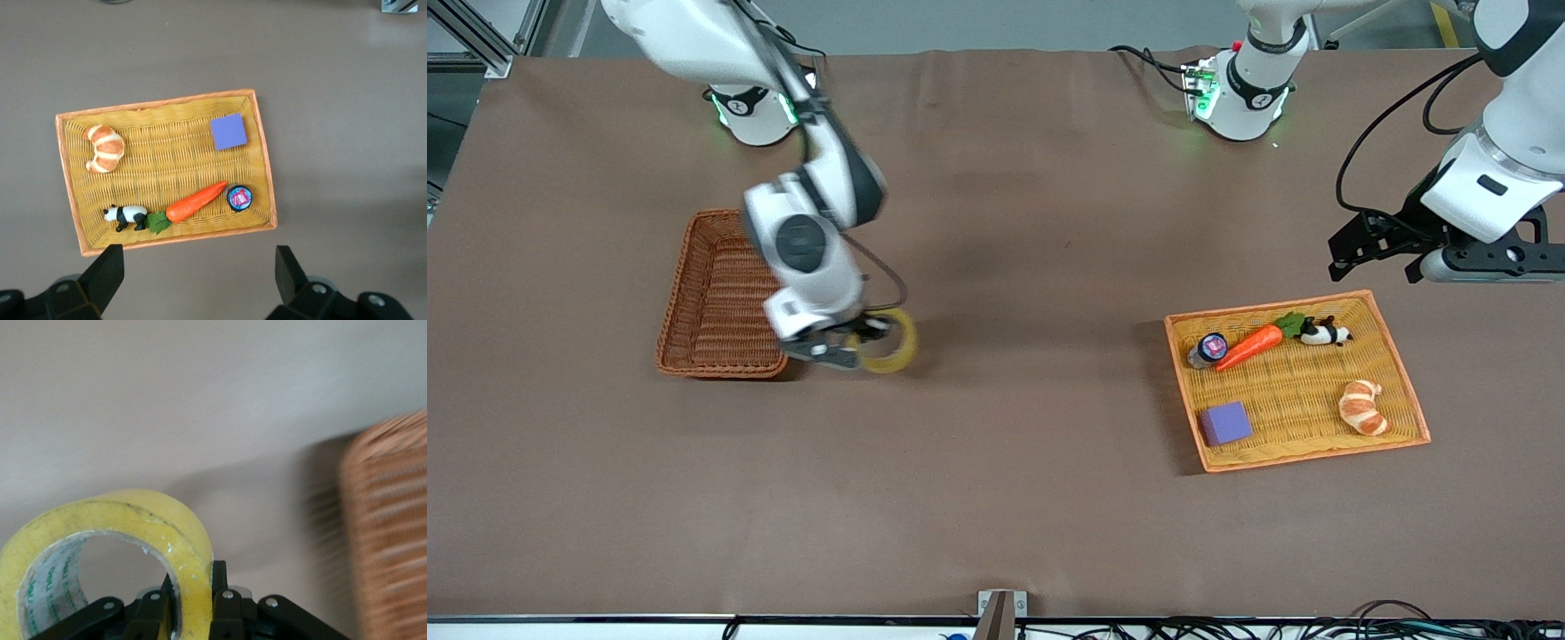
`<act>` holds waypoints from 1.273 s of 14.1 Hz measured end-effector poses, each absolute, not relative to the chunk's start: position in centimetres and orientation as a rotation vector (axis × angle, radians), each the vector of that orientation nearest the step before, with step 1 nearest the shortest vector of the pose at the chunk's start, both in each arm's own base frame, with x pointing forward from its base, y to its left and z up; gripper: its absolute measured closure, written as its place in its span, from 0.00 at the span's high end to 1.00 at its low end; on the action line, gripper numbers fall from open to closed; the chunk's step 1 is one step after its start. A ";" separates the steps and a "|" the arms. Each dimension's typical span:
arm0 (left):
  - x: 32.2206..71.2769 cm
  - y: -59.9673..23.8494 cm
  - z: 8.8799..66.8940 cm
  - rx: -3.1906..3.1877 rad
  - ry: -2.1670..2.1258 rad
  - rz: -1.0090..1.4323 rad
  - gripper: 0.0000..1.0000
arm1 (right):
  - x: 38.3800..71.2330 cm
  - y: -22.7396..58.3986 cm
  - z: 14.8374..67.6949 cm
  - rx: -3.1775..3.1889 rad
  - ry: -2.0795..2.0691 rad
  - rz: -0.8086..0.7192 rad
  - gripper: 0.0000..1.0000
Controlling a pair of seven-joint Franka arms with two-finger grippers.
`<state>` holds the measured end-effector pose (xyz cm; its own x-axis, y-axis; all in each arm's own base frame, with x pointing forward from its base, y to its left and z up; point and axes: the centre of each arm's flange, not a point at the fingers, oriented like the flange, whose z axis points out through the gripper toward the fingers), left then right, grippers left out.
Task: Move tape to another basket
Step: 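Carry the tape with the right gripper into the empty wicker basket, then lower the tape into the basket and open the right gripper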
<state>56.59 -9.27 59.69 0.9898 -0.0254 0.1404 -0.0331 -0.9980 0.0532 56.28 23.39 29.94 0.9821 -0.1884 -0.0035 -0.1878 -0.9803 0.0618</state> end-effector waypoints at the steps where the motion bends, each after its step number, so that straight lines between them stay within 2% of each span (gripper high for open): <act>1: 56.9 -9.9 59.7 3.074 -0.061 0.218 1.00 | 56.5 19.0 30.6 3.073 -0.228 -0.028 0.21; 4: 57.4 -11.1 59.1 3.068 -0.092 0.193 1.00 | 55.2 7.8 31.1 3.089 -0.069 -0.068 0.21; 8: 56.8 -10.9 58.5 3.082 -0.073 0.098 1.00 | 51.4 0.8 28.5 3.105 0.026 -0.064 0.21; 13: 56.9 -10.7 58.6 3.082 -0.057 0.101 1.00 | 46.6 0.4 24.4 3.110 0.075 -0.103 0.21; 18: 57.0 -10.6 59.5 3.078 -0.055 0.128 1.00 | 46.0 0.1 24.2 3.111 0.134 -0.068 0.21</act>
<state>56.99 -10.60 59.48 0.9959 -0.0331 0.0838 -0.0380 -0.9976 0.0585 46.02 0.13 24.15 0.9953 0.0856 -0.0451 0.0868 -0.9959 0.0246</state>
